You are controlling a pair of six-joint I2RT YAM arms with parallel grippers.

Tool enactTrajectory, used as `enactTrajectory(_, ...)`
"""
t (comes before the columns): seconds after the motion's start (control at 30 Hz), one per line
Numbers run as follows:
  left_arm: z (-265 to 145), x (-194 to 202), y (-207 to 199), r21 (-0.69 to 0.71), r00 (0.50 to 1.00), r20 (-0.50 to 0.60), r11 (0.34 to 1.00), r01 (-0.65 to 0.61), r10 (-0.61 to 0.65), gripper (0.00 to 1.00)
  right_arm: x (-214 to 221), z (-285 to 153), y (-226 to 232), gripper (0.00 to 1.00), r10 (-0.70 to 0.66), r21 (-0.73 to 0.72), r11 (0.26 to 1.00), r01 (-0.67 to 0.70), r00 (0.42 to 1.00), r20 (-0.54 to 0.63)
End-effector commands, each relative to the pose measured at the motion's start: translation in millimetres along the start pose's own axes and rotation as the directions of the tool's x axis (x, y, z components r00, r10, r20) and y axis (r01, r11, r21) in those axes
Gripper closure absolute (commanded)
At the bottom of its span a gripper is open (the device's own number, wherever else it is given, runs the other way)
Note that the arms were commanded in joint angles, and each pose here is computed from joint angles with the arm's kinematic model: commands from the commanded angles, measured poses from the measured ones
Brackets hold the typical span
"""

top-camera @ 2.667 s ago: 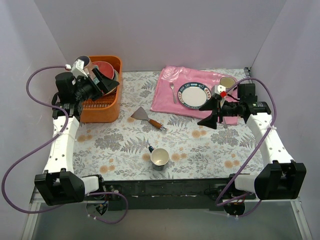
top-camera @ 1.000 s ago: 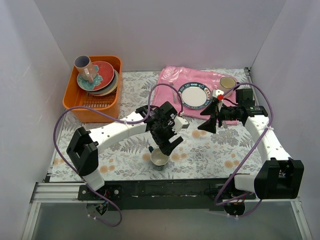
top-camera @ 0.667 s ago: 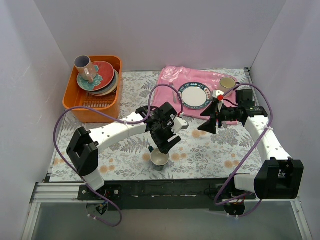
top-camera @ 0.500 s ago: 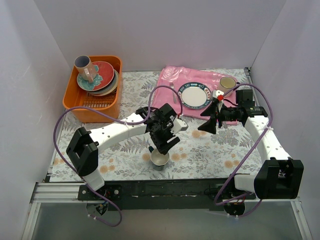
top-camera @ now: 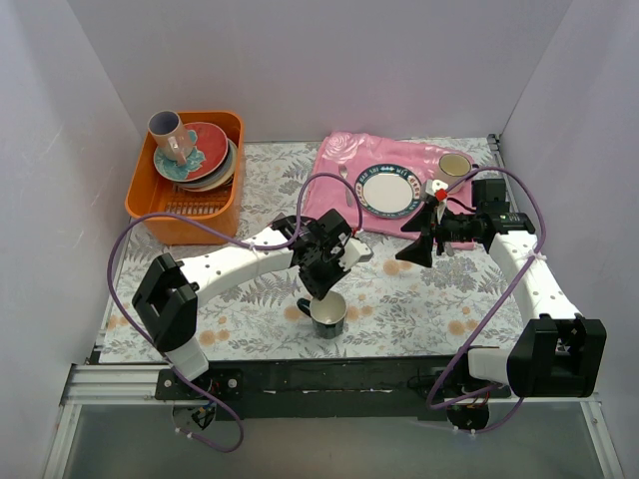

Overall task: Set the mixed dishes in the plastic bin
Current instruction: Pick up the cup at the center of the board, then place the cup in the plastic bin.

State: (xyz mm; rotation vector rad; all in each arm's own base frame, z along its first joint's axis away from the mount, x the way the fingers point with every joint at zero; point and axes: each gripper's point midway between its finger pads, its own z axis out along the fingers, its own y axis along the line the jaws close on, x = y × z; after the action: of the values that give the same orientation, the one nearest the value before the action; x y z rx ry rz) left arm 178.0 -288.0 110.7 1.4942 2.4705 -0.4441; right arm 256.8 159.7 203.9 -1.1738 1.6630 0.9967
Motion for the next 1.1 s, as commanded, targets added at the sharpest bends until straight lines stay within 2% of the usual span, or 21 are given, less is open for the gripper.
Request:
enactTrajectory(0.0,-17,-20,4,-0.045,0.996,0.089,0.999,-0.002,0.006,1.0,-3,-2,2,0.13,-0.015,0.007,1.0,0.014,1.0,0.017)
enactTrajectory(0.17,-37,-35,20,-0.132,0.983,0.186,0.991,0.034,-0.009,1.0,-3,-3,2,0.13,-0.015,0.009,1.0,0.015,1.0,0.02)
enactTrajectory(0.37,-87,-59,55,-0.167,0.93,0.354,0.971,0.168,-0.1,1.0,-3,-3,3,0.13,-0.01,0.005,1.0,0.01,1.0,0.027)
enactTrajectory(0.53,-128,-57,118,-0.22,0.87,0.437,0.911,0.348,-0.227,1.0,-4,-3,3,0.13,-0.011,0.002,1.0,0.011,0.999,0.032)
enactTrajectory(0.63,-154,-59,155,-0.244,0.818,0.501,0.861,0.447,-0.283,1.0,-5,-3,4,0.13,-0.011,0.001,1.0,0.011,0.999,0.034)
enactTrajectory(0.77,-191,-57,208,-0.225,0.696,0.61,0.759,0.611,-0.379,1.0,-3,-2,4,0.13,-0.006,0.001,1.0,0.006,0.999,0.033)
enactTrajectory(0.93,-241,-70,255,-0.19,0.557,0.731,0.666,0.721,-0.395,1.0,-1,-2,5,0.13,-0.002,-0.003,1.0,0.002,0.999,0.036)
enactTrajectory(1.07,-273,-55,300,-0.164,0.434,0.802,0.546,0.822,-0.412,1.0,0,-1,6,0.13,0.003,-0.011,1.0,-0.002,0.999,0.042)
